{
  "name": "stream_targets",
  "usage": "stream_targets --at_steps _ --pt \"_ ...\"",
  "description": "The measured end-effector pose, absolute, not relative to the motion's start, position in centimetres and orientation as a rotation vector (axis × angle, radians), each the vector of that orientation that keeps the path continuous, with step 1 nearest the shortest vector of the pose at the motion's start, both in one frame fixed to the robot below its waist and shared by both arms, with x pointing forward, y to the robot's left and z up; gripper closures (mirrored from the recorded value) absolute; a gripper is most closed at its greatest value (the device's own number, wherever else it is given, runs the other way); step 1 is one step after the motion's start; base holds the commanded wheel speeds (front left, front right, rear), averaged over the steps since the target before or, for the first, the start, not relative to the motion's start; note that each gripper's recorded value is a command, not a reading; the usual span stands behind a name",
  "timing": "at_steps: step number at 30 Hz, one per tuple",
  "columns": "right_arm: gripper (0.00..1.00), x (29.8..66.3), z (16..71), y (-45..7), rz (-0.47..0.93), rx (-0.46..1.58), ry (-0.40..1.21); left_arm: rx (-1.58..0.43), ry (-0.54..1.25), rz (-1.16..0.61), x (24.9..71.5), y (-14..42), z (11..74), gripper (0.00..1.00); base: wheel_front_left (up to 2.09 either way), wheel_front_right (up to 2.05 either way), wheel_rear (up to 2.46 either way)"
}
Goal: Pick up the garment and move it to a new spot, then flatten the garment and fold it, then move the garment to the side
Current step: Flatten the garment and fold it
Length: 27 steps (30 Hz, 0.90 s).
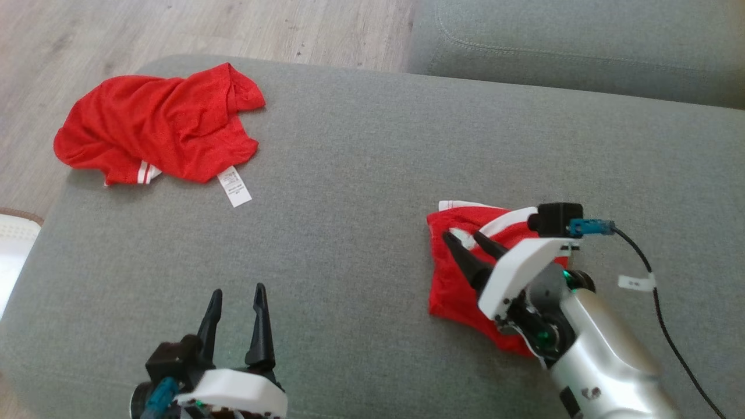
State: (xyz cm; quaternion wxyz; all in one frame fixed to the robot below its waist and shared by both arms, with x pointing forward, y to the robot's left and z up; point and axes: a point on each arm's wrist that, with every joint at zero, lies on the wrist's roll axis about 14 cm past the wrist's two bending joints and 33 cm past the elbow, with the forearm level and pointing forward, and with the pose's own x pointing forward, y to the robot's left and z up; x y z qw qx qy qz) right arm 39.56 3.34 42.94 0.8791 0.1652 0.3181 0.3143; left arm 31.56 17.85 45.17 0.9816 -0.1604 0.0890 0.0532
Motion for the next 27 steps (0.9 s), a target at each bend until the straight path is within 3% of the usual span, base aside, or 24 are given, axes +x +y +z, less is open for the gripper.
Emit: stream_targets --at_steps 11,20,27 --pt "0.00 42.1 47.5 3.1 0.645 0.327 0.418 -0.325 0.164 0.064 32.3 16.6 45.6 0.00 0.00 0.00 0.00" --pt "0.00 44.6 50.5 -4.2 0.441 0.203 0.148 -0.314 0.111 -0.002 34.1 15.2 47.6 0.00 0.00 0.00 0.00" --pt "0.00 41.8 49.1 -10.3 0.280 0.145 0.106 -0.293 0.059 -0.040 35.2 14.4 49.4 0.00 0.00 0.00 0.00"
